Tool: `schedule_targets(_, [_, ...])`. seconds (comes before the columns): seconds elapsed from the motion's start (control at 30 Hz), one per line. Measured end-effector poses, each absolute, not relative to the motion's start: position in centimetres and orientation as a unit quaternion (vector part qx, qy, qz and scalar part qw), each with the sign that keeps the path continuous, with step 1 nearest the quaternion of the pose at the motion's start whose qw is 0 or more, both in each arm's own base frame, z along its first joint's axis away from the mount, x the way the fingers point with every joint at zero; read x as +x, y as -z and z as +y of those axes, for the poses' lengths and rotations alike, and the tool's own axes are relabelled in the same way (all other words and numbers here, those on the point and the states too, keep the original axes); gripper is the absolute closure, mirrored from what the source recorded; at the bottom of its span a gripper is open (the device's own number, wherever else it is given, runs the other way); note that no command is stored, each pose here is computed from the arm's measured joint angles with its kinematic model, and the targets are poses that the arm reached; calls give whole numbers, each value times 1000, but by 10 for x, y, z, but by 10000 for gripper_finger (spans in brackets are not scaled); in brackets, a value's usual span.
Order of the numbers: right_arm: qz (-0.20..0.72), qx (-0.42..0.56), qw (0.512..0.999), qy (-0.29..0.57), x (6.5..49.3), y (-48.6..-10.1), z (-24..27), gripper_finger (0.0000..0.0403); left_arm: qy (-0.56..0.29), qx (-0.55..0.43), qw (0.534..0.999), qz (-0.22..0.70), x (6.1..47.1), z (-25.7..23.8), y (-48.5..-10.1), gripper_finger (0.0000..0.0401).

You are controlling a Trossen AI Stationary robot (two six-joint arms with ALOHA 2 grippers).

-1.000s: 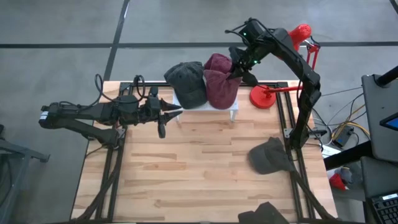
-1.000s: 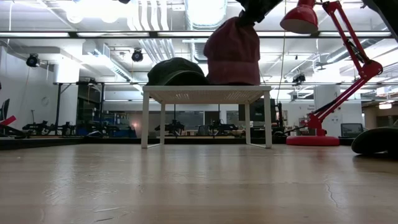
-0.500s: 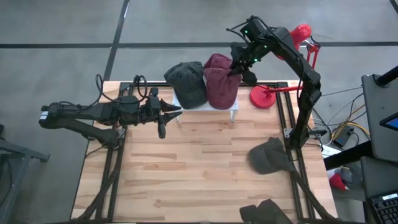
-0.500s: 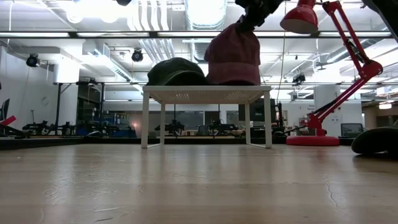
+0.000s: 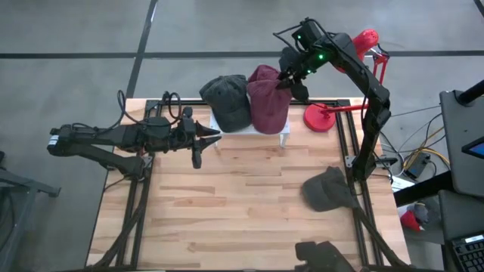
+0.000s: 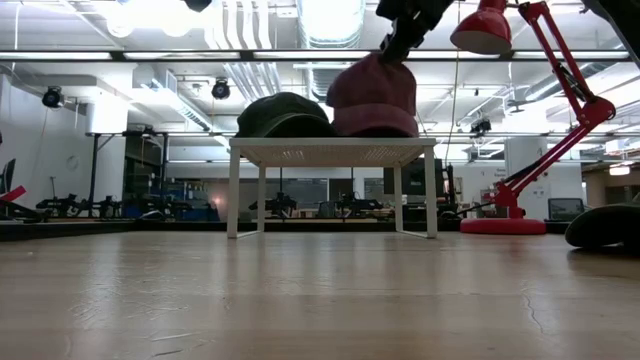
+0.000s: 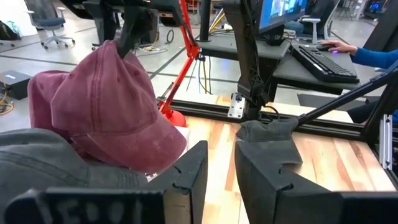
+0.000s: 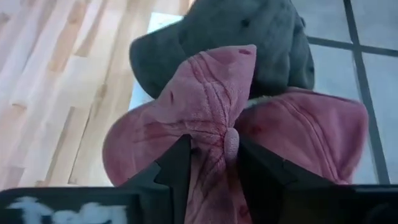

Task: Pick & Place hat
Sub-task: Stack the red cap on top of the red cap on the shelf

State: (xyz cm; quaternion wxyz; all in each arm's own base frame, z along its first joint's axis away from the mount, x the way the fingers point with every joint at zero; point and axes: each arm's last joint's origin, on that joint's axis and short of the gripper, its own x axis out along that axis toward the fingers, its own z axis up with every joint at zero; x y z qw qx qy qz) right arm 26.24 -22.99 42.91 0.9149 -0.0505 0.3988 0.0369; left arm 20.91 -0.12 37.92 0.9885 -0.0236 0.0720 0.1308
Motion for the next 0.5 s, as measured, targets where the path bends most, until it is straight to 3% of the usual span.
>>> schedule_targets(0.5, [410, -92, 905, 66, 267, -434, -241, 234, -129, -24, 987, 92, 211, -1, -370, 304])
